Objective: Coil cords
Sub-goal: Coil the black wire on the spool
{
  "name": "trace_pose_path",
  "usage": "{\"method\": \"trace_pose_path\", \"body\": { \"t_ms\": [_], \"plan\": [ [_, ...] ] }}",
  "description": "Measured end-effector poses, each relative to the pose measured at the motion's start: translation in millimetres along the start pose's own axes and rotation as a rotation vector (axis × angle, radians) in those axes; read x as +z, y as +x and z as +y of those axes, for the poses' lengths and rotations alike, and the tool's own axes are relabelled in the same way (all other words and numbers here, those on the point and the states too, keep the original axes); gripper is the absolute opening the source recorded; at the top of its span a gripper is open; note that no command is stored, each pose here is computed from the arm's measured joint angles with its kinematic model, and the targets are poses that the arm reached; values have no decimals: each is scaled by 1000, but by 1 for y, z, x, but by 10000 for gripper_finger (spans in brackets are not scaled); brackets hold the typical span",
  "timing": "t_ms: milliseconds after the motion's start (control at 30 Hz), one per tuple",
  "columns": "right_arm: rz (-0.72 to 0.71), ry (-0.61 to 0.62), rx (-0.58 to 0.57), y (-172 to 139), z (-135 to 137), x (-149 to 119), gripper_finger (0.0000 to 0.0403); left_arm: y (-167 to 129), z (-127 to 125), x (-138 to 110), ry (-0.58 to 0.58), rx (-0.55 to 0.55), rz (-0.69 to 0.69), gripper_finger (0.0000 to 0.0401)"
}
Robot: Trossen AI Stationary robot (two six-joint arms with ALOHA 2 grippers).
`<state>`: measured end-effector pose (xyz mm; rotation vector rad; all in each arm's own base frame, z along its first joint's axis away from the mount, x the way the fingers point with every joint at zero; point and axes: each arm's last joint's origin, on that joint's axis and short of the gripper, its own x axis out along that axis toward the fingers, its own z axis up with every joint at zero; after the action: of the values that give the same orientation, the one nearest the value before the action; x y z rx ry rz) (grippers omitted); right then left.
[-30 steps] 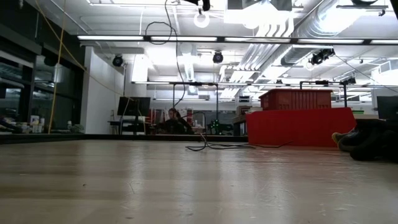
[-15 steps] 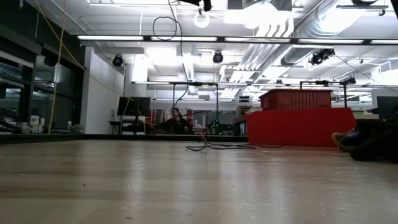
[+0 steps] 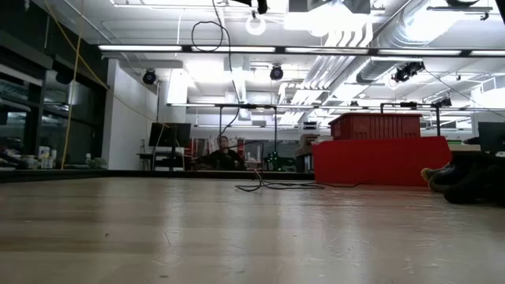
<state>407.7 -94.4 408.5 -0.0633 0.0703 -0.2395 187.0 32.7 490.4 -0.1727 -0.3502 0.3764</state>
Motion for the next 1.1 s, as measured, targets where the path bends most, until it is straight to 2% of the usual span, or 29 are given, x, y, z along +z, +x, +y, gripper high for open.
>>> {"method": "trace_pose_path", "body": {
  "t_ms": [500, 933, 1100],
  "plan": [
    [0, 15, 2, 0, 0, 0, 129, 0, 1, 0, -2, 25, -4, 1],
    [0, 22, 5, 0, 0, 0, 129, 0, 0, 0, -20, 4, -2, 1],
    [0, 72, 5, 0, 0, 0, 129, -2, 0, 2, -22, -1, -7, 1]
  ]
}}
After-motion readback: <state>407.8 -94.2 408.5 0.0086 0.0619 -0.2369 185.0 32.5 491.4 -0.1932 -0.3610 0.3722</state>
